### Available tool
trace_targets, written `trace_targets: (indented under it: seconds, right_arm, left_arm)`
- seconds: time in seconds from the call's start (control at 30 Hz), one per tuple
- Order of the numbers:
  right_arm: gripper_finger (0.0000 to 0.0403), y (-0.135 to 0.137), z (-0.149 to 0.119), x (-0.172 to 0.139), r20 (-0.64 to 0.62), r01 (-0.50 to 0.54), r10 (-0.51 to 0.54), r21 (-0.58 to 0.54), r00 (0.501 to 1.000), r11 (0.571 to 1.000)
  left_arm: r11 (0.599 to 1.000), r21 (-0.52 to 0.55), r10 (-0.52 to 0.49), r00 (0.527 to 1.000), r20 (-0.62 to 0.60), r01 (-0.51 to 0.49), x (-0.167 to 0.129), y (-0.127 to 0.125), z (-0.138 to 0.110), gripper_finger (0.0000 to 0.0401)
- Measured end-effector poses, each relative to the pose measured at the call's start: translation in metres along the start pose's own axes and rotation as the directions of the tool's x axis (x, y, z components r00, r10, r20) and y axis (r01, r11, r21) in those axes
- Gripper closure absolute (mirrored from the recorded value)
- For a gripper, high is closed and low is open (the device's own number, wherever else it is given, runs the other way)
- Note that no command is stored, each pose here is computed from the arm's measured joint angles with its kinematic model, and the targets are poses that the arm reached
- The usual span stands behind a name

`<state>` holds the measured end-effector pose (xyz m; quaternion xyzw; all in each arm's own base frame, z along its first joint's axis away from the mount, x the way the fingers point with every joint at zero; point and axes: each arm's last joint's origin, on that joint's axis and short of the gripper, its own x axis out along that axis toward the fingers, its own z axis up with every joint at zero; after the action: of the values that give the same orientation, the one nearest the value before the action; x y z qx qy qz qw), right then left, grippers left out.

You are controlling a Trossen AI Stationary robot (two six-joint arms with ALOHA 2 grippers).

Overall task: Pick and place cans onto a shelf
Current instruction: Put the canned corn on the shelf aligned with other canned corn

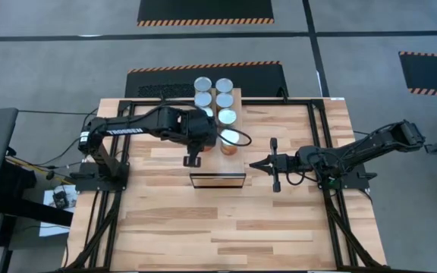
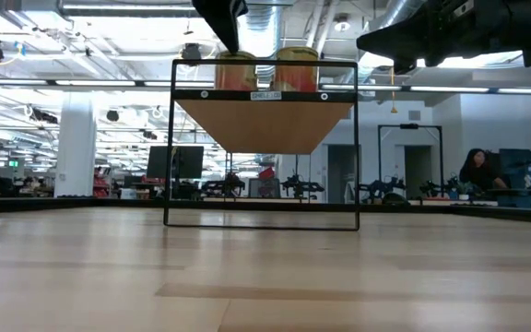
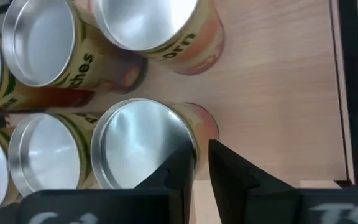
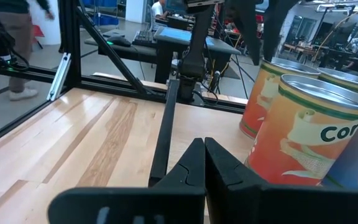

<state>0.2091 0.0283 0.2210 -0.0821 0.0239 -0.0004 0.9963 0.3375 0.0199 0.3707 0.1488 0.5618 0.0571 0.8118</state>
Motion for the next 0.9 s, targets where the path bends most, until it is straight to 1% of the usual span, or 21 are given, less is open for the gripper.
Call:
trace_targets:
  seconds: [0.2, 0.63, 0.9]
  right_arm:
    - [0.0392, 0.0000, 0.0000, 0.0000, 0.000, 0.000, 0.000, 0.000, 1.000, 1.000]
    - [0.0392, -0.0001, 0.0000, 0.0000, 0.000, 0.000, 0.000, 0.000, 1.000, 1.000]
    - [0.0392, -0.0001, 0.0000, 0.0000, 0.000, 0.000, 0.000, 0.000, 1.000, 1.000]
  left_arm:
    - [0.999, 0.015, 0.047, 0.999, -0.003, -0.047, -0.0003, 0.0009, 0.0004, 0.0360]
    - [0.999, 0.035, 0.041, 0.999, 0.009, -0.042, -0.0027, -0.0042, 0.0018, 0.0359]
    - [0.999, 0.037, 0.039, 0.999, 0.013, -0.039, -0.0036, -0.0068, 0.0025, 0.0340]
